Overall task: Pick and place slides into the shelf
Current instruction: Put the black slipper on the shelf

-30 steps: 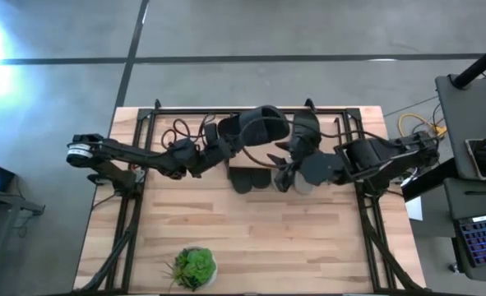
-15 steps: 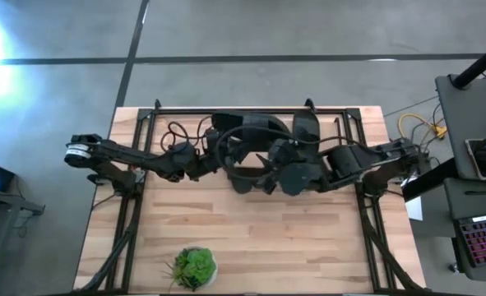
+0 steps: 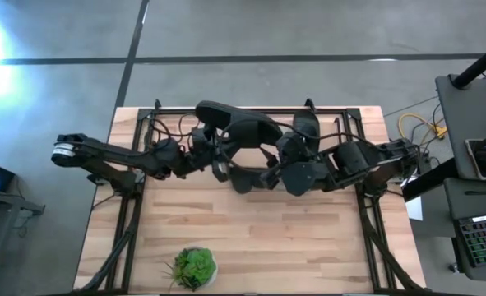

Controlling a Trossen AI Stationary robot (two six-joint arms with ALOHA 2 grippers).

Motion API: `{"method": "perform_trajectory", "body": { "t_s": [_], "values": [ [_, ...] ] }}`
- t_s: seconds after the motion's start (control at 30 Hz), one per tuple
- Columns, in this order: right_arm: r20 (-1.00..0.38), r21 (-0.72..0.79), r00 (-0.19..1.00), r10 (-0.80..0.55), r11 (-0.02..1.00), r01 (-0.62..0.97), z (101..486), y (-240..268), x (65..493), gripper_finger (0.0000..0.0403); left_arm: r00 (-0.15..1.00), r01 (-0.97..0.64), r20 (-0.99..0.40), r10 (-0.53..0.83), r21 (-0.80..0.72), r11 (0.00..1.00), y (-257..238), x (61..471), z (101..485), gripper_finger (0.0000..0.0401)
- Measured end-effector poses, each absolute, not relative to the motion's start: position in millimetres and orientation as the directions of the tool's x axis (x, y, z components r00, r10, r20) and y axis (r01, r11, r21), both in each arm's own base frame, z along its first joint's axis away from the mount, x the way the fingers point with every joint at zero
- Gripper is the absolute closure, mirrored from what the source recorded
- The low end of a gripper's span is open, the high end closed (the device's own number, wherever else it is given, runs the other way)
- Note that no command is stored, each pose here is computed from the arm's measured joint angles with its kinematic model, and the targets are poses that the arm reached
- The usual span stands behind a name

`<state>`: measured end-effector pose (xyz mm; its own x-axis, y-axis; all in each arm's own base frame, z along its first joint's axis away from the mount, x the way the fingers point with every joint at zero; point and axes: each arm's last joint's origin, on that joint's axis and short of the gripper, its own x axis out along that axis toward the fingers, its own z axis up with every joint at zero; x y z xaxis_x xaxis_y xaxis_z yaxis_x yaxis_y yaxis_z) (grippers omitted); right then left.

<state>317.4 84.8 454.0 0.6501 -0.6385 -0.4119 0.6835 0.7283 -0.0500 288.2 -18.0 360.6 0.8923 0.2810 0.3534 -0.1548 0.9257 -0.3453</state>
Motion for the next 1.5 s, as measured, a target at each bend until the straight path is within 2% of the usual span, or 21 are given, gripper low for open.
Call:
{"method": "perform_trajectory", "body": {
  "t_s": [0.73,1.03,1.17,1.37,1.5],
  "values": [
    [-0.397,0.029,0.674,-0.623,0.725,0.688,448.4,87.8,332.3,0.0227,0.944,-0.023,0.309,0.116,-0.289,0.957,-32.1,300.6,345.8,0.0401],
    [-0.380,0.030,0.686,-0.621,0.733,0.680,450.5,88.4,334.6,0.0230,0.947,-0.005,0.306,0.095,-0.282,0.959,-33.1,300.6,345.5,0.0401],
    [-0.379,0.020,0.684,-0.623,0.733,0.680,450.4,88.3,334.4,0.0270,0.951,-0.006,0.294,0.092,-0.282,0.959,-33.6,302.5,342.9,0.0401],
    [-0.385,-0.012,0.679,-0.625,0.739,0.674,449.6,87.9,333.6,0.0380,0.951,-0.031,0.286,0.117,-0.287,0.957,-33.4,302.4,342.4,0.0401],
    [-0.389,-0.020,0.676,-0.626,0.739,0.673,449.1,87.5,333.3,0.0390,0.948,-0.053,0.285,0.140,-0.293,0.955,-32.5,300.7,343.9,0.0390]
  ]
}}
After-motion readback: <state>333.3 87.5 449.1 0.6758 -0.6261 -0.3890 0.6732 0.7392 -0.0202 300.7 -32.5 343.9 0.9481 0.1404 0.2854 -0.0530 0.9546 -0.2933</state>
